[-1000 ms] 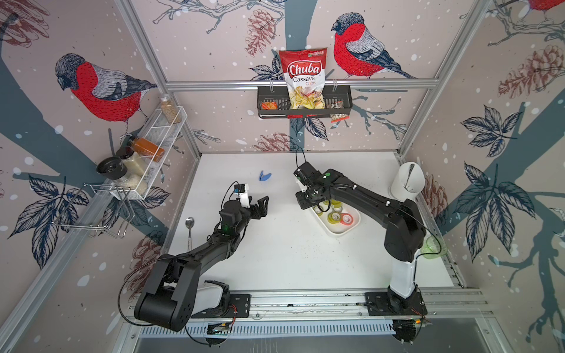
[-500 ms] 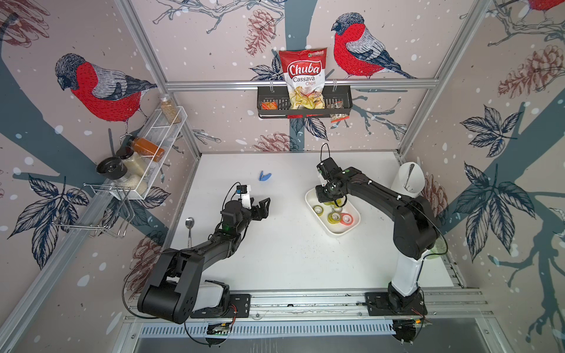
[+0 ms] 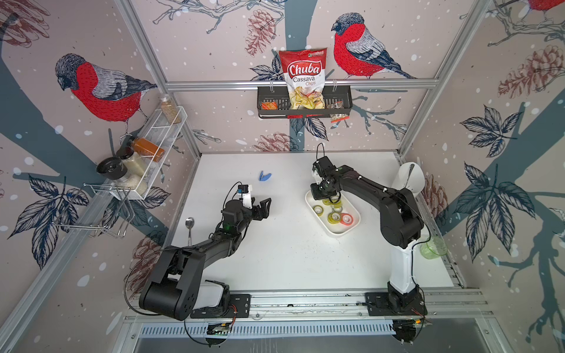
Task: Put the transparent tape into the storage box
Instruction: Place the tape in the storage box.
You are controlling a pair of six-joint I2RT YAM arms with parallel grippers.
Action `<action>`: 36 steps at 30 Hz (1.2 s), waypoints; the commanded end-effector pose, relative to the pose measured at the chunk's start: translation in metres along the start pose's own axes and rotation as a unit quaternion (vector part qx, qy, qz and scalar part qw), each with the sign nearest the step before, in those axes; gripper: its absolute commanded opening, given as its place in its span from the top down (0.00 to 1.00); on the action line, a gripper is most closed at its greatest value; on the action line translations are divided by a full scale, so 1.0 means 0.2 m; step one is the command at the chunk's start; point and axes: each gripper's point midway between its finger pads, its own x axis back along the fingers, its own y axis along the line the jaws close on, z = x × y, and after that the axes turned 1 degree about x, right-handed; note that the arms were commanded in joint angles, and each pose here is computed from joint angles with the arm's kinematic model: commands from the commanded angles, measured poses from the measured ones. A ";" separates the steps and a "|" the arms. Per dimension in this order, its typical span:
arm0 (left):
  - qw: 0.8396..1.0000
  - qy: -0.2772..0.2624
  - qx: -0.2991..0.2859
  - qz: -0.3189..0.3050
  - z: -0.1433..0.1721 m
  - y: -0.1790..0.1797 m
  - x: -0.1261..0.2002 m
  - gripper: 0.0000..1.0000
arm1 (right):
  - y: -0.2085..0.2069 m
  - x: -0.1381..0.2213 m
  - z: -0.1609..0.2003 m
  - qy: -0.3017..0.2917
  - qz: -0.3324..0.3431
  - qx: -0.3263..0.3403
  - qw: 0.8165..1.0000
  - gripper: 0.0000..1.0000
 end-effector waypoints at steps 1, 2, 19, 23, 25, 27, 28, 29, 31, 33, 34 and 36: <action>1.000 -0.020 -0.008 0.010 -0.06 -0.02 0.00 0.14 | 0.02 -0.03 -0.04 -0.006 -0.016 0.002 1.000 0.89; 1.000 -0.020 -0.010 0.010 -0.06 -0.02 0.00 0.14 | 0.02 -0.03 -0.04 -0.005 -0.017 0.002 1.000 0.89; 1.000 -0.023 -0.011 0.010 -0.07 -0.03 0.01 0.14 | 0.03 -0.07 -0.04 0.005 -0.014 0.003 1.000 0.78; 1.000 -0.024 -0.011 0.010 -0.07 -0.03 0.01 0.14 | 0.03 -0.07 -0.04 0.003 -0.014 0.005 1.000 0.75; 1.000 -0.026 -0.011 0.009 -0.07 -0.03 0.02 0.14 | 0.03 -0.07 -0.04 0.004 -0.012 0.006 1.000 0.75; 1.000 -0.027 -0.012 0.009 -0.08 -0.03 0.02 0.14 | 0.04 -0.05 -0.03 0.001 -0.011 0.007 1.000 0.75; 1.000 -0.027 -0.012 0.009 -0.08 -0.03 0.02 0.14 | 0.03 -0.05 -0.03 0.000 -0.011 0.007 1.000 0.75; 0.999 -0.028 -0.012 0.010 -0.08 -0.03 0.02 0.14 | 0.03 -0.04 -0.03 -0.002 -0.011 0.007 1.000 0.75; 0.999 -0.029 -0.012 0.011 -0.08 -0.03 0.02 0.14 | 0.03 -0.04 -0.02 0.000 -0.008 0.006 1.000 0.75; 0.999 -0.028 -0.012 0.010 -0.08 -0.03 0.03 0.14 | 0.02 -0.03 -0.01 0.000 -0.007 0.006 1.000 0.75; 0.999 -0.030 -0.011 0.011 -0.08 -0.03 0.03 0.14 | 0.02 -0.03 -0.01 0.000 -0.006 0.005 1.000 0.75; 0.999 -0.031 -0.011 0.011 -0.08 -0.03 0.03 0.14 | 0.02 -0.03 0.00 0.000 -0.006 0.005 1.000 0.74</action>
